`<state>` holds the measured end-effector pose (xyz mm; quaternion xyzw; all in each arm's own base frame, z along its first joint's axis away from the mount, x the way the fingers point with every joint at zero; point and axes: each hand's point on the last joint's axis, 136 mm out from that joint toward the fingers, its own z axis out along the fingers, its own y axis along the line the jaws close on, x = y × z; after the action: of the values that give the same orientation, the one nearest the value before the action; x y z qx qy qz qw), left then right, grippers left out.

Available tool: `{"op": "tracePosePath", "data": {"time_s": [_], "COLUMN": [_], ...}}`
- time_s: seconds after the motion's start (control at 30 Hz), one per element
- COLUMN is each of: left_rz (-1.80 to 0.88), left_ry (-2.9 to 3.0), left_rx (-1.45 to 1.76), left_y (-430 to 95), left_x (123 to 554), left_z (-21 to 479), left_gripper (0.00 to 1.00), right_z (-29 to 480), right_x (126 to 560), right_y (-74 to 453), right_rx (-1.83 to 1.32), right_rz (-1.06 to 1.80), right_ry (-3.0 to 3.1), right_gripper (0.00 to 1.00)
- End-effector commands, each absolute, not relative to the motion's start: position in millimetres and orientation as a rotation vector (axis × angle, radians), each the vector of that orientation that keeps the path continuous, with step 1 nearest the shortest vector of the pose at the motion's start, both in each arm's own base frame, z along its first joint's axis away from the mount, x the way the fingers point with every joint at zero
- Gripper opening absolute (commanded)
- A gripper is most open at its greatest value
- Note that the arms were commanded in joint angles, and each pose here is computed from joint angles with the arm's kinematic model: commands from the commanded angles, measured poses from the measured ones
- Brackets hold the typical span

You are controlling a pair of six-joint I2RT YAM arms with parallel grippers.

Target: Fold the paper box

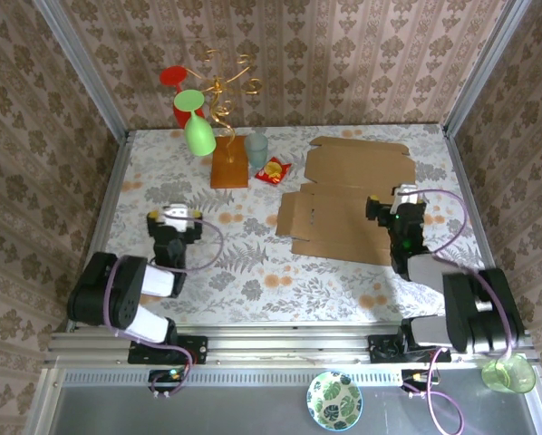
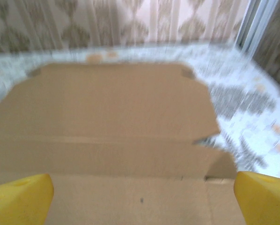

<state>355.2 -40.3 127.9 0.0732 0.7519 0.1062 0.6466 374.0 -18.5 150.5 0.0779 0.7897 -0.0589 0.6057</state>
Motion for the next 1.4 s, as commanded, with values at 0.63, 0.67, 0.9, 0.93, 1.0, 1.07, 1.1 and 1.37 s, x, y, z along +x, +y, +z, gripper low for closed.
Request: {"op": "tracePosePath", "data": {"time_s": [0.63,0.67,0.9,0.93,1.0,1.07,1.1,1.37], "left_rz": [-1.165,-1.197,-1.377,-1.385,-1.386,-1.385,-1.377,-1.298], "left_ry": [2.305,2.307,2.263,2.255,2.274,2.291,2.307,2.365], "left_rx": [-0.738,-0.754,-0.833,-0.846,-0.869,-0.886,-0.894,-0.956], "left_y": [-274,-287,-333,-338,-347,-352,-354,-352], "left_x": [304,300,313,315,315,314,311,303], "left_z": [143,138,111,106,97,89,86,63], "left_gripper": [0.45,0.46,0.51,0.51,0.51,0.51,0.51,0.51], "right_z": [212,206,177,173,167,163,162,156], "right_x": [340,338,330,328,323,320,318,312], "right_y": [57,60,78,79,80,81,81,82], "right_rx": [0.813,0.82,0.869,0.879,0.907,0.923,0.933,0.983], "right_rz": [0.595,0.622,0.781,0.79,0.808,0.823,0.826,0.878], "right_ry": [2.241,2.25,2.265,2.272,2.281,2.281,2.28,2.271], "right_gripper": [0.58,0.58,0.6,0.6,0.6,0.61,0.61,0.62]}}
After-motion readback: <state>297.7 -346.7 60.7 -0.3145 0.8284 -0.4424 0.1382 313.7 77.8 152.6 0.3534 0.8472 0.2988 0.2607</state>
